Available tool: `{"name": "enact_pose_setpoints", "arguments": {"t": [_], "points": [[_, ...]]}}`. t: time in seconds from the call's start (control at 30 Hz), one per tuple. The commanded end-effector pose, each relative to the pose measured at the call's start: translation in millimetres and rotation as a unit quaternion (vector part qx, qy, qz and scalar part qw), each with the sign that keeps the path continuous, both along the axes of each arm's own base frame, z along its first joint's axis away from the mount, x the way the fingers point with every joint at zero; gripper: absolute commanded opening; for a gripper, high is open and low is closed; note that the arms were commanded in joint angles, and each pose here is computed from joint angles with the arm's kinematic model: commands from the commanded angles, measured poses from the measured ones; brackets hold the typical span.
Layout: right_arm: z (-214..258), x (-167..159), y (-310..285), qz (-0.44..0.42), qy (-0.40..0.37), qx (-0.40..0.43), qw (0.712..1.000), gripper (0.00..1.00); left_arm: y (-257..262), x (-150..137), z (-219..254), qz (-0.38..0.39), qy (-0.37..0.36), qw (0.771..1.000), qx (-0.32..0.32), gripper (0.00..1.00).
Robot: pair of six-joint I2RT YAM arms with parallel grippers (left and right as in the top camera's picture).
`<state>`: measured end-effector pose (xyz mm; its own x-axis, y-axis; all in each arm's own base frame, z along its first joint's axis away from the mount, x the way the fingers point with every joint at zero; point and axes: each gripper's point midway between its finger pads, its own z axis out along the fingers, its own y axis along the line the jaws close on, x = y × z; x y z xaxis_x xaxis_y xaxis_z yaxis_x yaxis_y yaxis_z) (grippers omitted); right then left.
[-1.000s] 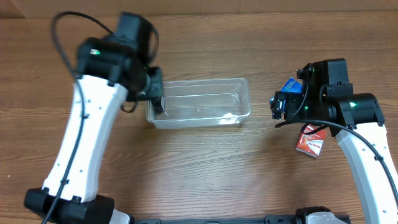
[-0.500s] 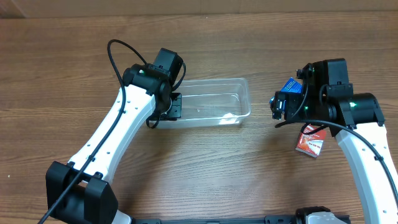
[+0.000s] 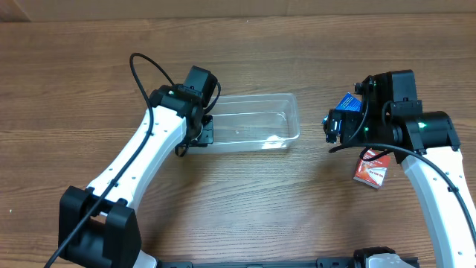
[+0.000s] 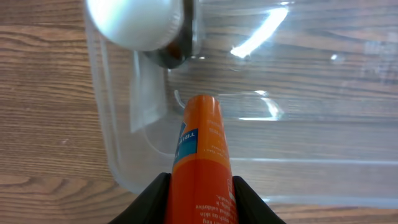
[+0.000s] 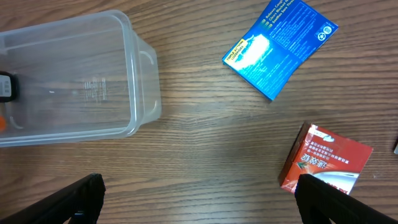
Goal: Pack container
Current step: 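Place the orange tube into the container beside the bottle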
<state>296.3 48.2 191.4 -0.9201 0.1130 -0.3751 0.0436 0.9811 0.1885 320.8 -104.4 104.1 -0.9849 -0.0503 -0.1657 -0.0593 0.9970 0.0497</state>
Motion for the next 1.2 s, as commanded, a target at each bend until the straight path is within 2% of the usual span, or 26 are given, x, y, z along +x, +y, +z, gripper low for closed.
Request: {"name": "enact_pose_setpoints", "arguments": {"t": [0.0, 0.03, 0.07, 0.13, 0.23, 1.0, 1.17], "points": [[13, 3, 0, 0.000, -0.019, 0.004, 1.000, 1.00, 13, 4, -3, 0.027, -0.002, 1.000, 0.010, 0.18], [13, 3, 0, 0.001, -0.019, 0.004, 1.000, 1.00, 14, 4, -3, 0.029, -0.002, 1.000, 0.010, 0.24], [13, 4, 0, 0.000, -0.019, 0.004, 1.000, 1.00, 14, 4, -3, 0.029, -0.001, 1.000, 0.010, 0.38], [13, 4, 0, 0.000, -0.019, 0.004, 1.000, 1.00, 14, 4, -3, 0.028, 0.000, 1.000, 0.009, 0.56], [13, 4, 0, 0.001, -0.019, 0.004, 1.000, 1.00, 13, 3, -3, 0.028, 0.001, 1.000, 0.007, 0.68], [13, 3, 0, 0.000, -0.019, 0.004, 1.000, 1.00, 13, 8, 4, 0.021, -0.010, 1.000, 0.008, 0.75], [13, 3, 0, -0.002, -0.017, 0.006, 1.000, 1.00, 7, 22, 29, -0.009, -0.043, 0.999, 0.000, 0.88]]}}
